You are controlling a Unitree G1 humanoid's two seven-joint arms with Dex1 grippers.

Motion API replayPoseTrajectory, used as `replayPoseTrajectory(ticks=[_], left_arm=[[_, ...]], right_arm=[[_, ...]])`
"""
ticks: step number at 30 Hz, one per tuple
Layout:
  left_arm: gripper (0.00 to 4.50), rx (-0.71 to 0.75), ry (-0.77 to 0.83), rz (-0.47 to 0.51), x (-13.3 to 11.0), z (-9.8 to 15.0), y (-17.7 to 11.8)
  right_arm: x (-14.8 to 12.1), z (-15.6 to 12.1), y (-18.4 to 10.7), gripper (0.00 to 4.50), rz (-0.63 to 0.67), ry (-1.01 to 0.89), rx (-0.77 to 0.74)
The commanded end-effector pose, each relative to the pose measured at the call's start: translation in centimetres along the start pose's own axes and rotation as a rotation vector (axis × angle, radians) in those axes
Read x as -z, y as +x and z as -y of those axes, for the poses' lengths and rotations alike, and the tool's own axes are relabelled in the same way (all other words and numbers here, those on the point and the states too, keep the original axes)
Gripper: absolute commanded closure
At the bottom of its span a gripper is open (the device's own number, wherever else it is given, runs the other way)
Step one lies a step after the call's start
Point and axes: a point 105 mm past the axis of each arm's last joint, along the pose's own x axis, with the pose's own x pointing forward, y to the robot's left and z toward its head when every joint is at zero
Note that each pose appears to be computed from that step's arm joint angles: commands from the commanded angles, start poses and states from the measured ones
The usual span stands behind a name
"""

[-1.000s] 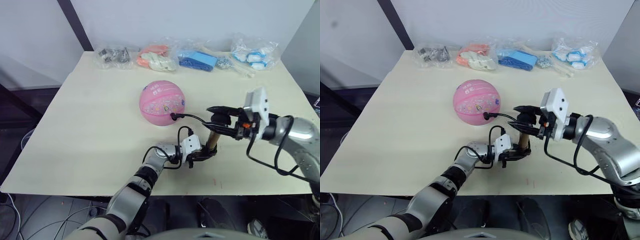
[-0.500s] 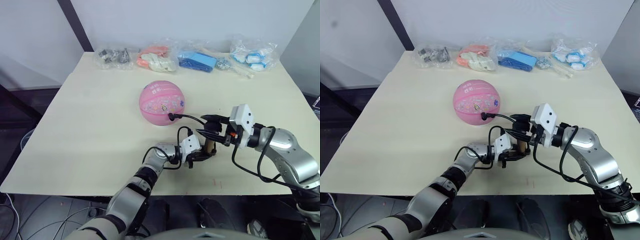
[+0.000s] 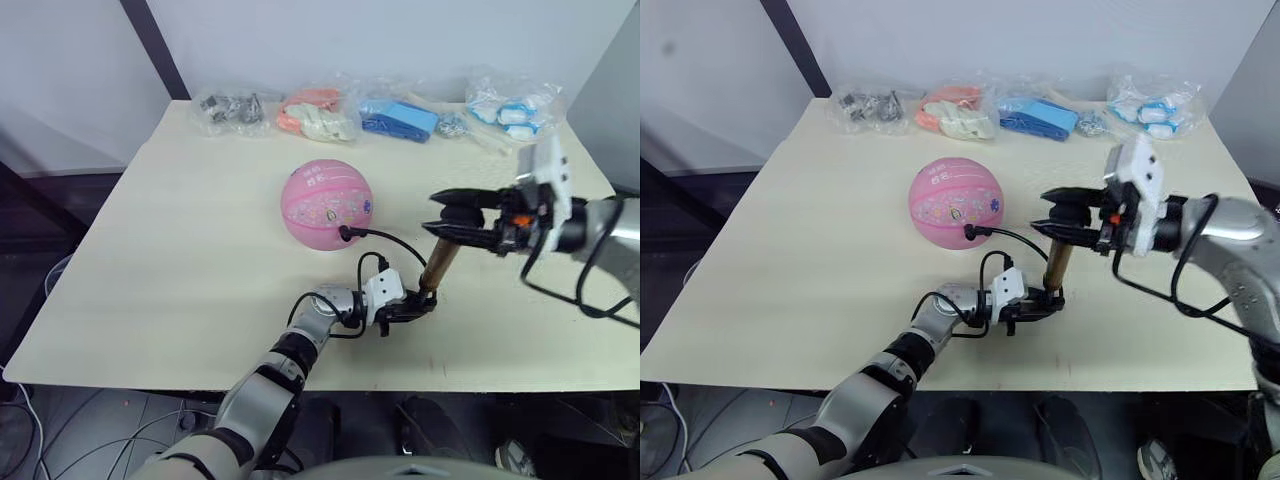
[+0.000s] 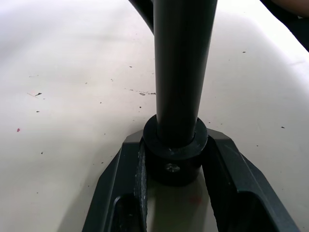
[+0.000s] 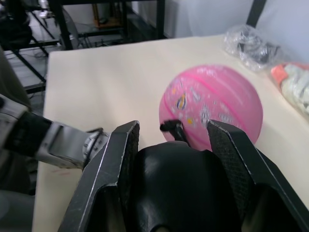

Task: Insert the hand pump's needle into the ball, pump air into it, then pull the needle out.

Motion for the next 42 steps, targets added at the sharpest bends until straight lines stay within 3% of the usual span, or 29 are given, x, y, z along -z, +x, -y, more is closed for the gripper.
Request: replayPoseTrajectory(ticks=[1, 6, 11, 19, 33, 38, 42], left_arm=[[3.38, 0.037, -0.048, -0.063, 2.1, 1.4, -0.1], [3.38, 0.037, -0.047, -0.065, 2.1, 1.4, -0.1], [3.38, 0.037, -0.047, -0.066, 2.1, 1.3, -0.1], [3.38, 0.036, -0.042, -0.066, 2.1, 1.3, -0.2], [3.38, 0.032, -0.043, -0.064, 2.1, 1.4, -0.2], [3.38, 0.029, -0.042, -0.065, 2.1, 1.2, -0.3], [3.38, 0.030, -0.044, -0.065, 2.1, 1.2, -0.3]], right_arm=[[-4.7, 0.4, -1.7, 2.76, 0.084, -0.110, 0.032], [-7.1, 0.9, -2.4, 2.76, 0.113, -0.121, 0.039], [-7.4, 1.4, -2.6, 2.76, 0.102, -0.107, 0.062], [-0.1, -0.5, 0.2, 2.76, -0.013, -0.024, 0.017], [10.2, -2.8, 3.4, 2.76, -0.102, 0.085, 0.053], [11.4, -3.0, 3.7, 2.76, -0.120, 0.080, 0.063], [10.0, -3.3, 3.6, 2.76, -0.080, 0.073, 0.022]])
